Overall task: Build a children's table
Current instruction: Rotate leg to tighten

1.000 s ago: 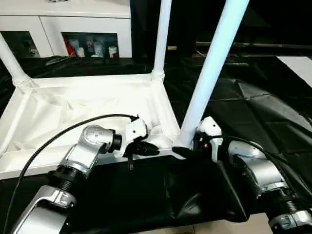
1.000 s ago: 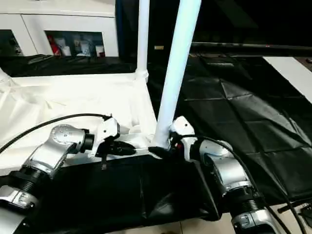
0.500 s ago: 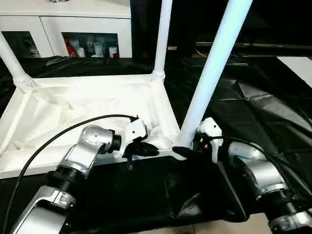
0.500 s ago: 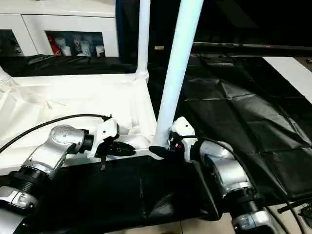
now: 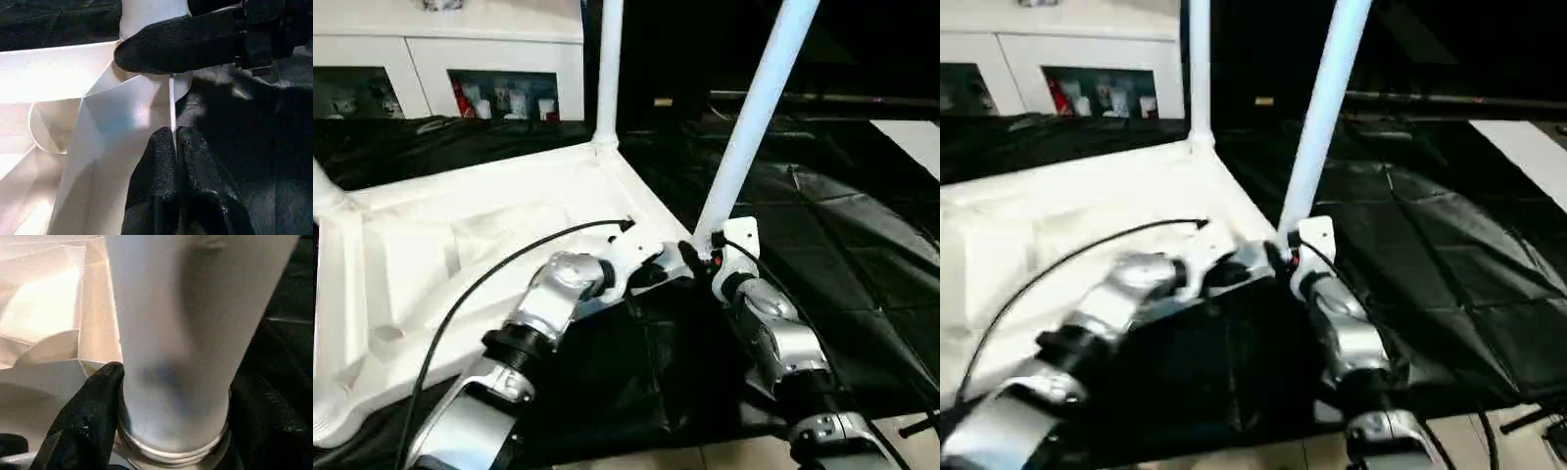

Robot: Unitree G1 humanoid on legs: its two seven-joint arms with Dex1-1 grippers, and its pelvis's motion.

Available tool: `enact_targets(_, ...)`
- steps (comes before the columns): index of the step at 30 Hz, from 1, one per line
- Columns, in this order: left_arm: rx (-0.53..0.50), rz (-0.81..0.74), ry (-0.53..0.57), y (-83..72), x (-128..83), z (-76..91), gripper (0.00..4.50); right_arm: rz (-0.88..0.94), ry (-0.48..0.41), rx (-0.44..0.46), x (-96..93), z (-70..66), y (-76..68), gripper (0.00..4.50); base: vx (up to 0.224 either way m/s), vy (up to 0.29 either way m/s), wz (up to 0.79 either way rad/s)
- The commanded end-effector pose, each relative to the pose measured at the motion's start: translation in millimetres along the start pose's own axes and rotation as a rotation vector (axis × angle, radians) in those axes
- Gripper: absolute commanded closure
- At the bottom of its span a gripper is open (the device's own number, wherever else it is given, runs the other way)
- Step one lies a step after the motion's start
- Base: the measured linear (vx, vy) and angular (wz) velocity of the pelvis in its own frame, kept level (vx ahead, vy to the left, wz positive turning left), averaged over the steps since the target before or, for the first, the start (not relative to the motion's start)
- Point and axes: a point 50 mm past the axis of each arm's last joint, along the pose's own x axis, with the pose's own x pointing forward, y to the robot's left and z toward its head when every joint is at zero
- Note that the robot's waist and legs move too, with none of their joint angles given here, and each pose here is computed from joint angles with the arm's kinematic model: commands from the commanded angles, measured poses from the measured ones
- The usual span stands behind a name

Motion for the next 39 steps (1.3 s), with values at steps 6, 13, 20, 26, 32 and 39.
enact_targets(6,-0.029,-0.059,0.010,-12.1,6,-10.5,4.50,0.232,-0.076,-0.079,-2.3,10.1,16.6,1.21,0.000,0.000,0.00)
enact_targets(13,-0.005,-0.106,-0.016,-3.5,-15,-22.2,4.50,0.390,-0.076,-0.220,-14.7,17.6,-6.2,0.74,0.000,0.000,0.00)
enact_targets(20,0.011,-0.263,-0.078,-0.4,-45,-28.8,4.50,0.659,-0.025,-0.272,-38.6,17.3,-17.1,0.74,0.000,0.000,0.00)
enact_targets(26,0.012,-0.292,-0.079,3.3,-57,-32.0,4.50,0.733,-0.003,-0.260,-44.4,14.7,-17.2,0.74,0.000,0.000,0.00)
enact_targets(32,0.009,-0.285,-0.078,5.1,-60,-33.0,4.50,0.737,0.043,-0.285,-44.8,9.8,-19.7,1.11,0.000,0.000,0.00)
enact_targets(39,0.006,-0.289,-0.083,3.6,-60,-32.7,4.50,0.684,0.072,-0.330,-42.5,5.8,-27.4,1.73,0.000,0.000,0.00)
